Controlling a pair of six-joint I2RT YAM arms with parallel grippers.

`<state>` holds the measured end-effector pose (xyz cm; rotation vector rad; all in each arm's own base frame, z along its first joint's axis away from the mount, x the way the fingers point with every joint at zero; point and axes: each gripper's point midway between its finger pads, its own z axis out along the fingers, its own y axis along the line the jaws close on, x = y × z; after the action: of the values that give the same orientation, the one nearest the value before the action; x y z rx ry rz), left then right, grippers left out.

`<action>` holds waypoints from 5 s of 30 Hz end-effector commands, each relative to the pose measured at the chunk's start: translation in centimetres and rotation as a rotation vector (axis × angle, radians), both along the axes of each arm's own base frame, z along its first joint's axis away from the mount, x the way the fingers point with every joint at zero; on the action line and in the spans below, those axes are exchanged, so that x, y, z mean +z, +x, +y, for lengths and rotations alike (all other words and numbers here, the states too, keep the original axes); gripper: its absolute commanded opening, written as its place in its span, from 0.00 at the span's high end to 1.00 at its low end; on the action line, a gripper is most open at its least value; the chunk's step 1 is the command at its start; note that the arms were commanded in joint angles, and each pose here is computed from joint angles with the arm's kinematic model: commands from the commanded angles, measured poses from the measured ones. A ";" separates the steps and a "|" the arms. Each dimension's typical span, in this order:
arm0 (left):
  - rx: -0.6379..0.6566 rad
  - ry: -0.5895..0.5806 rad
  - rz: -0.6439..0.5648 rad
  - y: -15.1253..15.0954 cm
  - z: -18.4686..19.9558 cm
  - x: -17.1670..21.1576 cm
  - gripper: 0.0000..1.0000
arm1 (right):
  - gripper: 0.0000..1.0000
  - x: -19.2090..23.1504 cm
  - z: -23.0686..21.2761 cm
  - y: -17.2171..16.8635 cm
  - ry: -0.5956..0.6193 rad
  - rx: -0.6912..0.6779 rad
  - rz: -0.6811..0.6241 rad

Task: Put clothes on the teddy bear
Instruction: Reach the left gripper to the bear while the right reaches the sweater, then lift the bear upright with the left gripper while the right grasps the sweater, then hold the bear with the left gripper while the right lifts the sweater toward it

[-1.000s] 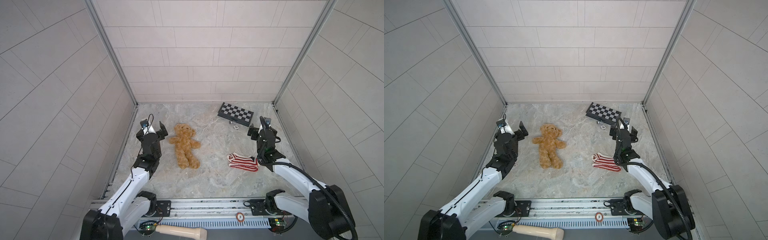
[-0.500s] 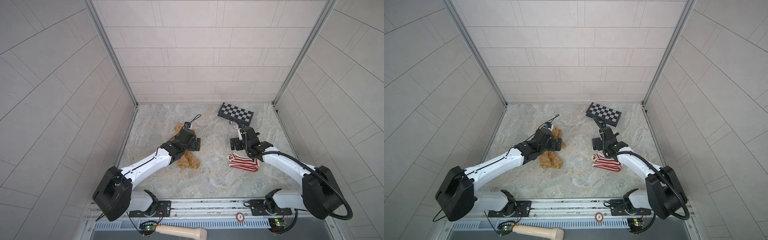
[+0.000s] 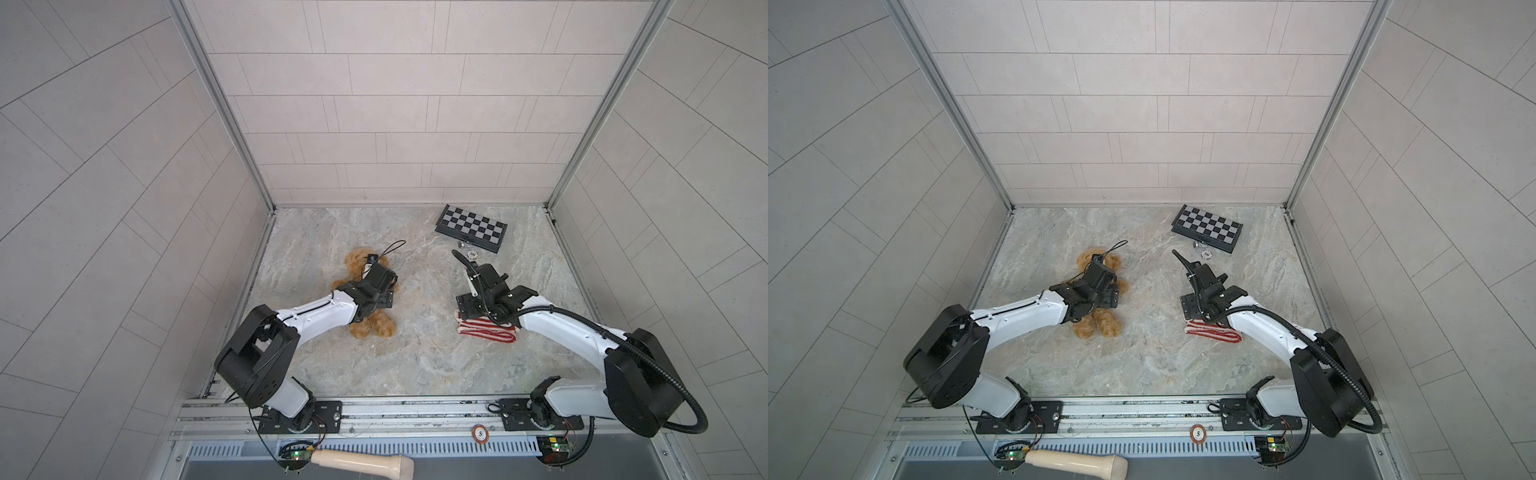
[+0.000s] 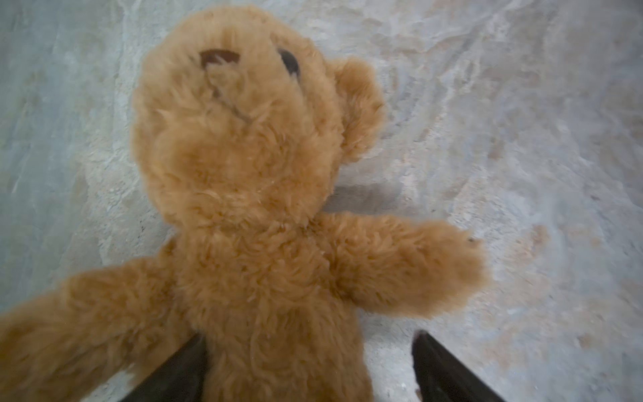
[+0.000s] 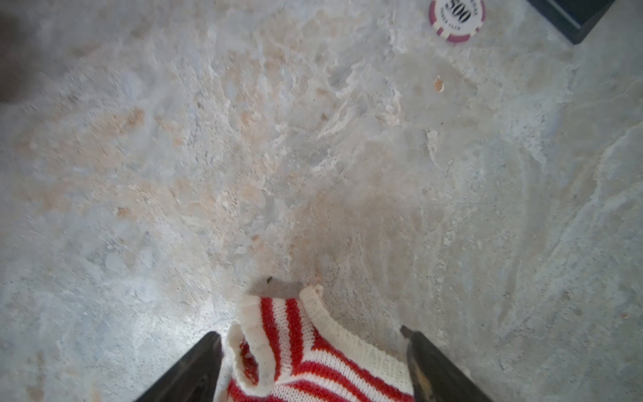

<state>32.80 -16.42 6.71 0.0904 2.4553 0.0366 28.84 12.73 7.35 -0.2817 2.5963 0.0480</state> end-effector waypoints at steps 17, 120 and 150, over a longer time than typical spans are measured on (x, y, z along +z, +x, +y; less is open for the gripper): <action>0.040 -0.023 0.001 -1.2 1.7 -1.9 0.65 | 0.56 -2.7 0.6 -3.1 -0.077 -0.019 0.107; -0.452 -0.074 0.091 -3.8 -9.8 1.3 0.71 | 0.56 2.2 3.8 2.7 0.182 0.034 -0.013; -0.524 -0.287 -0.091 -7.3 -9.0 5.0 0.97 | 0.73 -3.4 4.4 4.5 0.031 0.072 0.134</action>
<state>25.31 -25.18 10.54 0.6074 2.2916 -0.5002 33.23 17.13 4.12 -0.3532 2.7084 0.1620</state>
